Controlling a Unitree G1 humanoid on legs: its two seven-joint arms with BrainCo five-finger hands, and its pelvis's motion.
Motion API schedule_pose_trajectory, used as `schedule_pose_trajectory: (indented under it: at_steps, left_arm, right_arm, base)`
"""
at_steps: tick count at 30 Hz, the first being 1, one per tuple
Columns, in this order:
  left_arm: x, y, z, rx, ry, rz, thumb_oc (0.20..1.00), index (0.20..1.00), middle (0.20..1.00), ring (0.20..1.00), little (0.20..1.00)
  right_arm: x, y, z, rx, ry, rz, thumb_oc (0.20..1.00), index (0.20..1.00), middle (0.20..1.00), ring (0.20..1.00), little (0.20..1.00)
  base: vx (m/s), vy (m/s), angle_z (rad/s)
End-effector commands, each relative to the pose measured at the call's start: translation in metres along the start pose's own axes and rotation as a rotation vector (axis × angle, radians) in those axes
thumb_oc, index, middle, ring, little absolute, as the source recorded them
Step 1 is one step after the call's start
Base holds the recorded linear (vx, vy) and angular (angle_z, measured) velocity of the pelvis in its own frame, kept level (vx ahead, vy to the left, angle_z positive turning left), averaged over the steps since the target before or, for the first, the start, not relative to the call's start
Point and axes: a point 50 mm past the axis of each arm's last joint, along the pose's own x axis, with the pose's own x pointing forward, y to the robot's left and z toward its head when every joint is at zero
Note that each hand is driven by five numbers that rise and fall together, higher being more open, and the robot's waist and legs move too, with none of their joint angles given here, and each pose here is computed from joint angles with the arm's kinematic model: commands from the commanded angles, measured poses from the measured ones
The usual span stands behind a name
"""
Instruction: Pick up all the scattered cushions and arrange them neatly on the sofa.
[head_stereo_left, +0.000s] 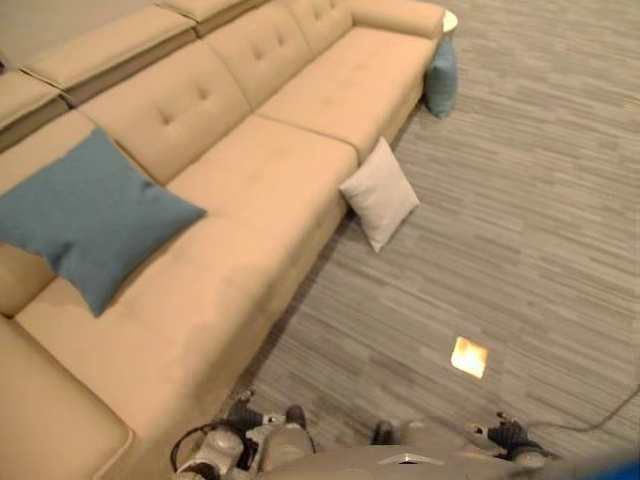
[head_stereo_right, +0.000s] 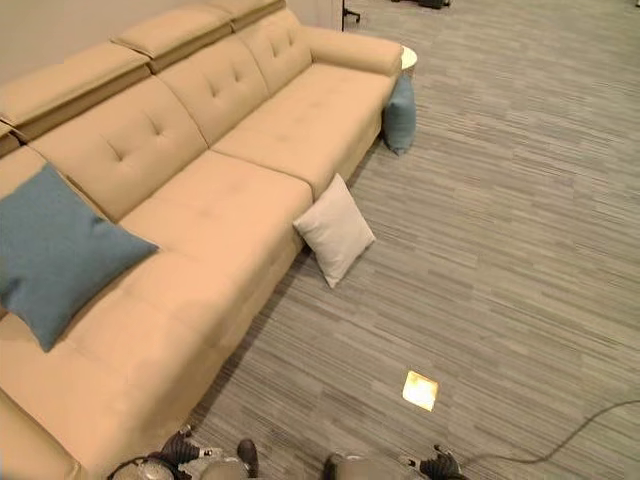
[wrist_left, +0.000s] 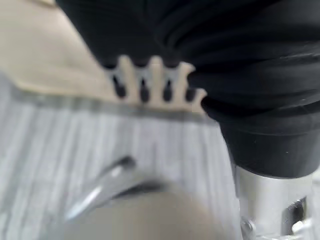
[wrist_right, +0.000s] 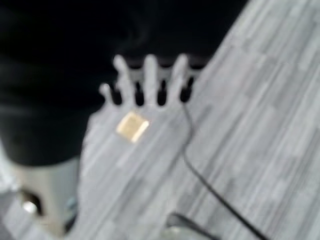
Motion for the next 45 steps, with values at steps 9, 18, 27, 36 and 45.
schedule_pose_trajectory:
  at_steps: [9, 18, 27, 36, 45]
  left_arm:
    - [-0.001, -0.004, -0.004, -0.047, 0.015, 0.001, 1.000, 1.000, 1.000, 1.000, 1.000]
    - [0.002, 0.016, 0.013, -0.087, -0.050, 0.066, 1.000, 1.000, 1.000, 1.000, 1.000]
    - [0.004, 0.013, 0.023, -0.097, -0.079, 0.056, 1.000, 1.000, 1.000, 1.000, 1.000]
    - [0.005, 0.001, 0.037, -0.105, -0.125, 0.012, 1.000, 1.000, 1.000, 1.000, 1.000]
    - [0.003, 0.002, 0.020, -0.085, -0.067, 0.005, 1.000, 1.000, 1.000, 1.000, 1.000]
  right_arm:
    - [0.004, -0.014, 0.011, -0.050, -0.035, -0.040, 1.000, 1.000, 1.000, 1.000, 1.000]
    - [0.006, -0.009, 0.026, -0.071, -0.080, -0.021, 1.000, 1.000, 1.000, 1.000, 1.000]
    - [0.006, -0.016, 0.026, -0.094, -0.073, -0.037, 1.000, 1.000, 1.000, 1.000, 1.000]
    - [0.005, -0.023, 0.013, -0.032, -0.030, -0.064, 1.000, 1.000, 1.000, 1.000, 1.000]
    - [0.002, -0.013, 0.001, -0.029, 0.005, -0.037, 1.000, 1.000, 1.000, 1.000, 1.000]
  base:
    - [0.30, 0.059, -0.53]
    - [0.20, 0.070, -0.44]
    - [0.29, -0.154, 0.23]
    - [0.19, -0.231, 0.64]
    - [0.33, 0.093, 0.40]
